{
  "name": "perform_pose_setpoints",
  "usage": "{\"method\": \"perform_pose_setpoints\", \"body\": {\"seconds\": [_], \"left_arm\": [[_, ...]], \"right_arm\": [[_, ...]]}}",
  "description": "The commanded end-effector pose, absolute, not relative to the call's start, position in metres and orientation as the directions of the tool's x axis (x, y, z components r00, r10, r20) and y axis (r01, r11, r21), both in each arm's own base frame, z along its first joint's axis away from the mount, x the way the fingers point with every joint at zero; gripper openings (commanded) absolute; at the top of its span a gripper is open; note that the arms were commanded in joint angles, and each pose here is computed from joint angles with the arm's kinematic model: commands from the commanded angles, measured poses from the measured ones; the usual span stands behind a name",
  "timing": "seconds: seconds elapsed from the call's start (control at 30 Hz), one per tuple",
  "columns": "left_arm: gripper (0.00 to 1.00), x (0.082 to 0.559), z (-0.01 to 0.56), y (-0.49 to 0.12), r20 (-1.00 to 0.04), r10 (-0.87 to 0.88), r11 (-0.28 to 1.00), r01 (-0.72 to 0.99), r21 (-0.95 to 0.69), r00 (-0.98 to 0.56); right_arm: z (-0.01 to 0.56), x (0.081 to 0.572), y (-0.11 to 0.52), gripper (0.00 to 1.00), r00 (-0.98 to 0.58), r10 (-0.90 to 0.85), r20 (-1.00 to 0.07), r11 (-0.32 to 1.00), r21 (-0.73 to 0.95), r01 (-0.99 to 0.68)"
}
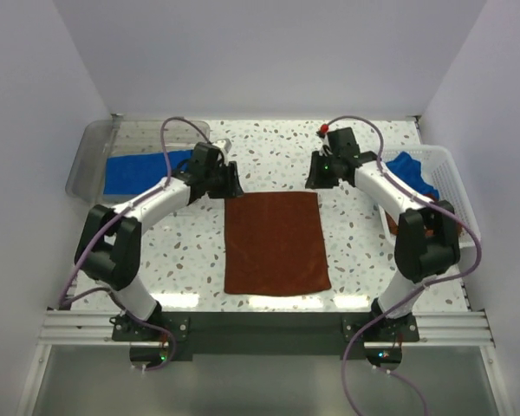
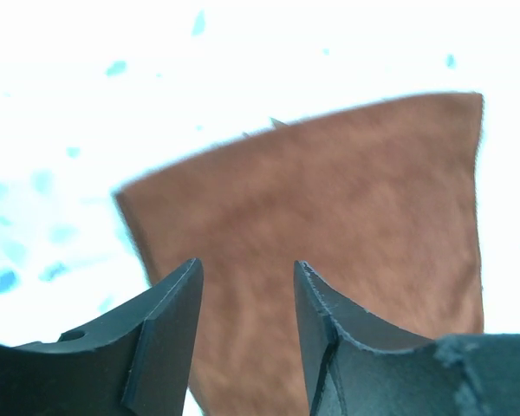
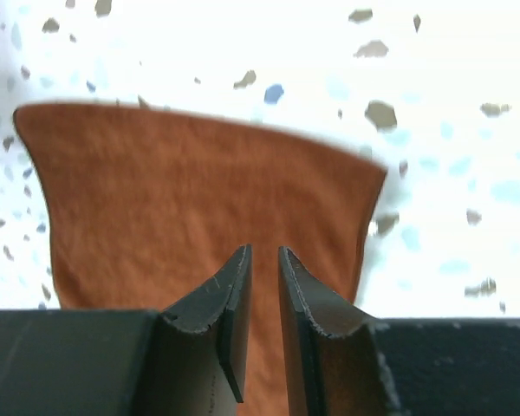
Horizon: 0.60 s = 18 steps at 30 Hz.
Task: Fold and stack the towels
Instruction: Fold the towel
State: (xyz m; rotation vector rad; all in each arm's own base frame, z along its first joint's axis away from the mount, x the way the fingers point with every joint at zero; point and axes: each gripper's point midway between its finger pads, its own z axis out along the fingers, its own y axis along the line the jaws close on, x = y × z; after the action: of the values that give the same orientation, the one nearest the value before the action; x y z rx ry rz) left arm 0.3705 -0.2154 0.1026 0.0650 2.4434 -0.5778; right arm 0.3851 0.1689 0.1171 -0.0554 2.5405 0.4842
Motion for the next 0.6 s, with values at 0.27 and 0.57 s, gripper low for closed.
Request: {"method": "perform_pose_setpoints", "body": {"seconds": [0.27,0.57], "left_arm": [[0.48,0.406,0.036,-0.200,-0.541,-0.023,0.924,0.188,-0.332,-0.841],[0.50,0.404,0.045,-0.191,-0.554,0.007,0.935,0.202,-0.291,-0.832]], "right_arm": [[0.050,0.420,0.161,0.20,-0.873,0.061,-0.483,0.947,0.304,-0.103],[0.031,0.421,0.131,0.20,-0.889,0.023,-0.457,0.964,0.245,-0.101]]}}
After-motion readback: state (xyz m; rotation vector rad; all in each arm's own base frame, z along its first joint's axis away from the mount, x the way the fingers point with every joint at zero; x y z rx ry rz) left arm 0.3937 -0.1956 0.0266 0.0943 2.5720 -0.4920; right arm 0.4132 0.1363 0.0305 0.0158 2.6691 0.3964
